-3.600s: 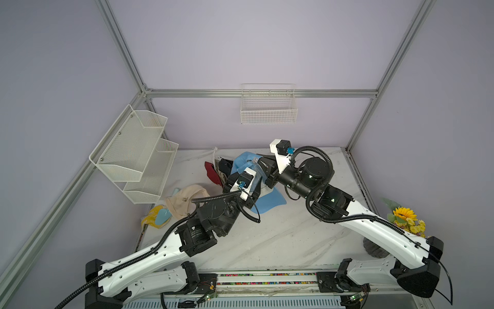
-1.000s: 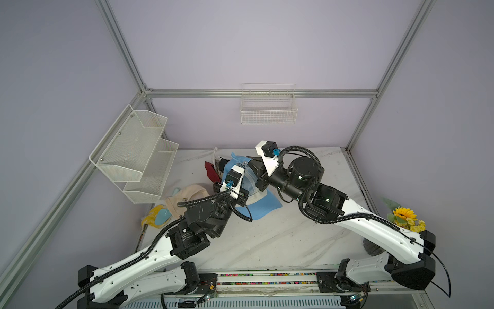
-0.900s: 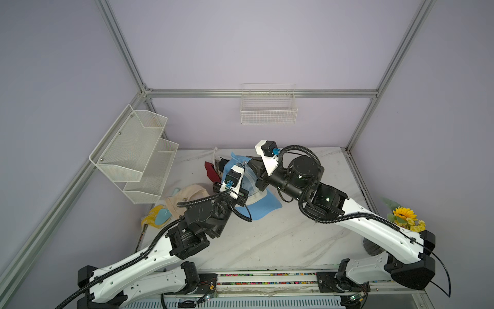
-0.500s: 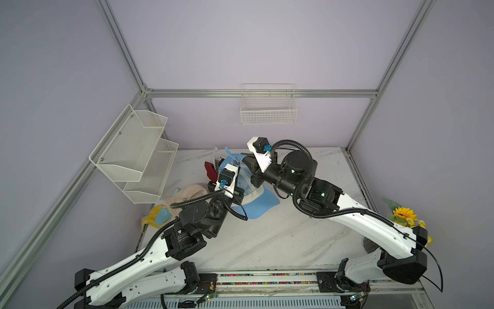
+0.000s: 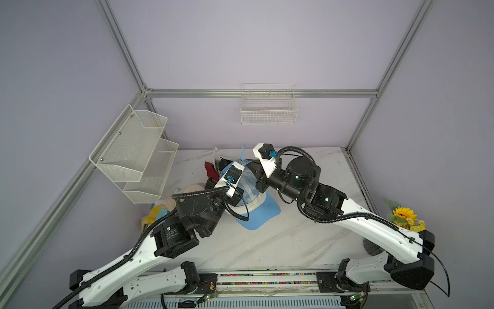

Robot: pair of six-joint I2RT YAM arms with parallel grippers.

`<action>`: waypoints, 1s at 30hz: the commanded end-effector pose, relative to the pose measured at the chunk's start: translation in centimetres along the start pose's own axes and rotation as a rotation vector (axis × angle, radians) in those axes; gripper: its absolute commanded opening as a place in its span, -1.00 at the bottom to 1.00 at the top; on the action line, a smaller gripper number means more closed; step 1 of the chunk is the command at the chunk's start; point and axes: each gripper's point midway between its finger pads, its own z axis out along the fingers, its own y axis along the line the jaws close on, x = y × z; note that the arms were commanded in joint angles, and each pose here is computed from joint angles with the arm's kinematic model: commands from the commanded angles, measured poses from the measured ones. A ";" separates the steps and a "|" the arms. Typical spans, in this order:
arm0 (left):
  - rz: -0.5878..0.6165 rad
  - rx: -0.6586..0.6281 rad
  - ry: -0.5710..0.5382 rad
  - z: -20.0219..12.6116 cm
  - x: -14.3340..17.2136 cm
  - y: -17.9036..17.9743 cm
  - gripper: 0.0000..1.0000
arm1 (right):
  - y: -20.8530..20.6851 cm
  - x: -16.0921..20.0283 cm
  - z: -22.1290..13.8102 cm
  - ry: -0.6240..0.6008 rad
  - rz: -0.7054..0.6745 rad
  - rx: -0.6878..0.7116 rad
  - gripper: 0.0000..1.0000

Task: Open the adjustable buckle of the baseball cap
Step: Pull the adjustable strap on the baseball cap.

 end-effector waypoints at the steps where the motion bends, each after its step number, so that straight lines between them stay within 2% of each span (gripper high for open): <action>1: -0.016 -0.107 -0.079 -1.7 -4.6 4.5 -1.00 | -6.9 1.4 -1.2 -0.006 0.089 0.278 -1.00; 5: 0.004 -0.111 -0.068 -0.4 -4.8 4.0 -1.00 | -6.2 1.2 -1.9 -0.015 0.104 0.243 -1.00; 9: -0.024 -0.101 -0.078 0.0 -5.0 3.9 -1.00 | -5.7 1.6 -1.8 -0.003 0.101 0.209 -1.00; 15: -0.031 -0.081 -0.060 0.9 -4.6 3.3 -1.00 | -3.6 2.2 -1.0 0.023 0.103 0.090 -1.00; 18: -0.035 -0.066 -0.060 1.1 -4.7 3.1 -1.00 | -3.3 2.5 -0.9 0.027 0.096 0.075 -0.80; 20: -0.038 -0.062 -0.063 1.1 -4.8 3.0 -1.00 | -2.9 2.4 -0.9 0.024 0.089 0.055 -0.55; 23: -0.041 -0.051 -0.061 1.3 -4.7 2.9 -1.00 | -2.4 2.4 -0.6 0.021 0.080 0.034 -0.30; 30: -0.043 -0.015 -0.045 1.7 -4.3 2.0 -1.00 | -1.2 1.7 -0.1 -0.005 0.075 0.005 -0.20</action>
